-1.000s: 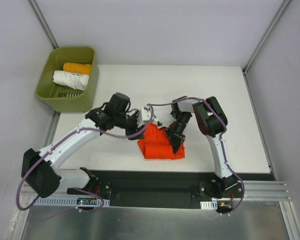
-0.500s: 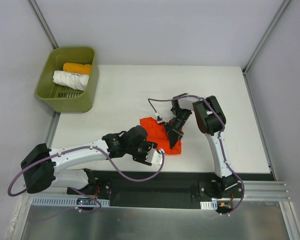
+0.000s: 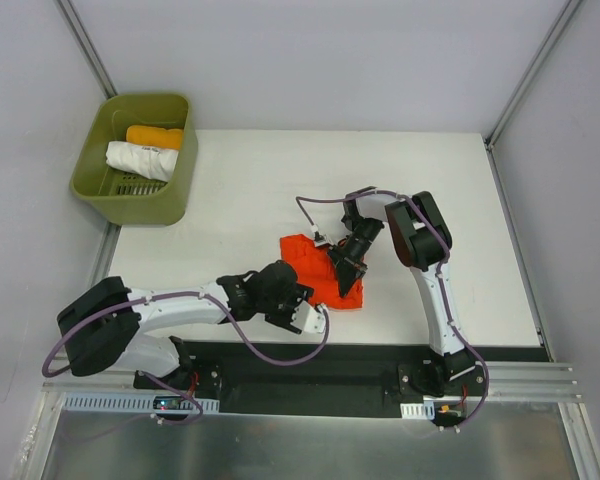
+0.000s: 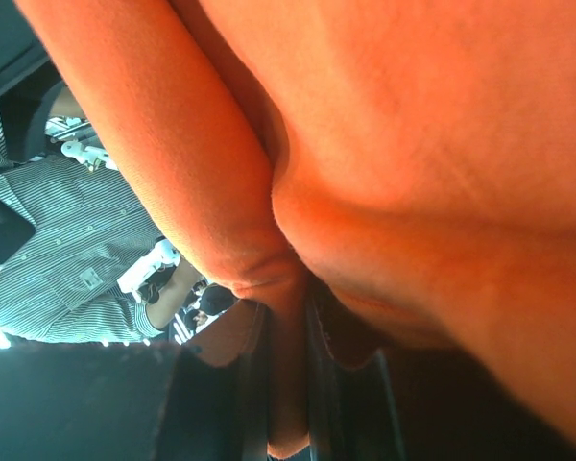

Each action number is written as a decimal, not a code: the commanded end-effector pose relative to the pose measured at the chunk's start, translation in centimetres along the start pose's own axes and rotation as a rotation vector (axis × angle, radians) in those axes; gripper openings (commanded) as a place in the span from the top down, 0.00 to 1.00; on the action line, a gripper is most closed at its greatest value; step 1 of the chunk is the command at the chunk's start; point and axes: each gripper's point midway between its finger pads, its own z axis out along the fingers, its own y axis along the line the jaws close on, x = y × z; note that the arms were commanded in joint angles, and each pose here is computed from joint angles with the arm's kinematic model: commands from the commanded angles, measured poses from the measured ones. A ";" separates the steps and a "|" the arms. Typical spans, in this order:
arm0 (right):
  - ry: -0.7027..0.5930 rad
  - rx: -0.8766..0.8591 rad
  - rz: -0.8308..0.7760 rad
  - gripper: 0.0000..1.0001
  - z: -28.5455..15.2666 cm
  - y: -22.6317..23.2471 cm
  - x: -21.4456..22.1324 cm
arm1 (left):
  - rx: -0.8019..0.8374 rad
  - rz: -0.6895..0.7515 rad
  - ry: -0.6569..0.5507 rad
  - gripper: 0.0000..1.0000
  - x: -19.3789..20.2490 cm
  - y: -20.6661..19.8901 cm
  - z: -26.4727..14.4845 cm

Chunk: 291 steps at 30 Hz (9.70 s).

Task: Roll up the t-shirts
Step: Roll the T-shirt to the center of the board, then pick up the T-shirt from the center of the board.

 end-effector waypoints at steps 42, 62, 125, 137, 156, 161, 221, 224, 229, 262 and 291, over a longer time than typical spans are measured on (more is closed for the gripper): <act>-0.785 1.033 -0.939 0.04 -15.0 10.0 3.4 | 0.497 -0.767 -0.284 1.00 -3.1 3.5 -1.8; -0.440 1.009 -1.399 0.04 -4.0 4.2 -2.2 | 0.554 -0.983 -0.379 1.00 -2.2 5.3 -2.3; 0.014 0.181 -0.214 0.96 -2.0 -1.0 2.4 | -0.042 -0.571 -0.148 0.52 -1.5 7.8 -8.3; -0.020 0.113 -0.086 0.97 -2.7 -1.2 1.6 | 0.027 -0.183 -0.109 0.34 -5.5 4.4 -1.9; -0.009 0.068 -0.036 0.95 -3.0 -1.3 1.6 | 0.141 -0.142 0.058 0.59 -1.2 1.8 5.1; -0.124 0.079 -0.102 0.25 -4.9 -0.7 1.2 | 0.300 -0.277 0.015 0.82 -1.7 0.0 3.2; -0.475 0.963 -1.181 0.04 -2.0 3.5 3.7 | 0.700 -0.794 -0.264 0.69 -6.5 4.1 2.4; -0.542 1.007 -1.108 0.04 -2.8 3.0 2.9 | 0.706 -0.807 -0.268 0.68 -6.4 4.0 2.4; -0.527 0.970 -1.080 0.04 -1.6 2.1 3.0 | 0.724 -0.845 -0.294 0.68 -6.3 4.1 2.0; -0.140 0.063 -0.505 0.85 -1.7 3.1 4.5 | -0.024 -0.630 -0.148 0.17 -2.8 10.2 -9.4; -0.127 -0.074 -0.180 0.85 -2.5 1.8 2.2 | -0.089 -0.153 -0.043 0.15 -6.8 6.8 6.4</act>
